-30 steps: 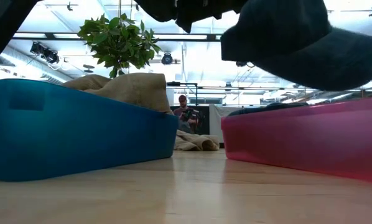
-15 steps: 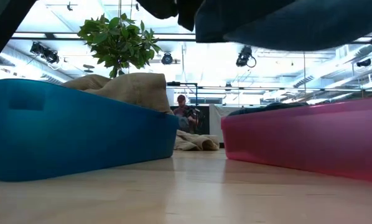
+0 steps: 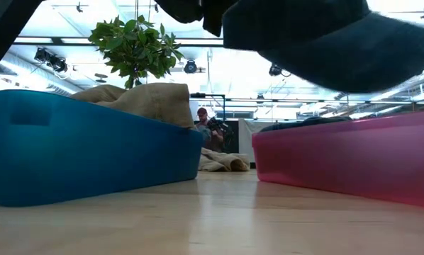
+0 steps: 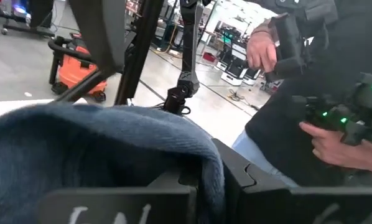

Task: Pick & Place hat
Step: Put the blue cap into the red bin

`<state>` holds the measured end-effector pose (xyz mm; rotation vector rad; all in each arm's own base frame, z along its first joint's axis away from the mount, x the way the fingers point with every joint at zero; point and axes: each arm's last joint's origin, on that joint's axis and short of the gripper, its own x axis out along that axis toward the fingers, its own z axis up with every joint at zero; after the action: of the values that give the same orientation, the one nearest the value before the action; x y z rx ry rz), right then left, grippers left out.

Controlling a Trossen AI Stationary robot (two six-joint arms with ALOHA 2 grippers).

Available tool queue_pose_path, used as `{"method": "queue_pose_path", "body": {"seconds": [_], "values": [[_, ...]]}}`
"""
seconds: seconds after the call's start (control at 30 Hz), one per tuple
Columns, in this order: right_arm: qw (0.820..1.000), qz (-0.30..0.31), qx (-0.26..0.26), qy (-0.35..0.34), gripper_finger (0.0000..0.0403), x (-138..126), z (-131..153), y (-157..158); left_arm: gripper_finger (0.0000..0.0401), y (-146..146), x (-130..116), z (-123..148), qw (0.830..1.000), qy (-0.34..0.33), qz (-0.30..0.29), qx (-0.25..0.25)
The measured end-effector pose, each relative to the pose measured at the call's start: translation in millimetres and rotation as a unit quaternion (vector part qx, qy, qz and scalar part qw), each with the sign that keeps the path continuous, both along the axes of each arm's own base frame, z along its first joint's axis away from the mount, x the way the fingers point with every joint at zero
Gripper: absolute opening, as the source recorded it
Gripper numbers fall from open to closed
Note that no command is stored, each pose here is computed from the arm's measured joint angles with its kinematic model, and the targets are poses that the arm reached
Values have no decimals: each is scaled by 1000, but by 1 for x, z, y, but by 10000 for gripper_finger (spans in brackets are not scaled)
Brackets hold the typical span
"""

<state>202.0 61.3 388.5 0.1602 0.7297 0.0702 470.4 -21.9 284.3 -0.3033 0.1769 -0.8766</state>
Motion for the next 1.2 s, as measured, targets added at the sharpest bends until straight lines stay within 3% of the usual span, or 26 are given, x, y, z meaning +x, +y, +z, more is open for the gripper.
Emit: {"method": "queue_pose_path", "body": {"seconds": [0.27, 0.73, 0.93, 1.2], "values": [[997, 56, 41, 26, 246, 19, -10, 2, 24, 1, 0, 0, 1000, 18, 10, -15], [994, 82, 30, 64, 208, 32, -24, 7, 26, 1, 1, 1, 1000, 13, 14, -16], [992, 90, 36, 76, 150, 30, -25, 7, 24, 2, 1, 2, 1000, 10, 15, -16], [989, 116, 32, 82, 13, 29, -26, 7, 32, 2, 1, 2, 1000, 10, 24, -16]]}}
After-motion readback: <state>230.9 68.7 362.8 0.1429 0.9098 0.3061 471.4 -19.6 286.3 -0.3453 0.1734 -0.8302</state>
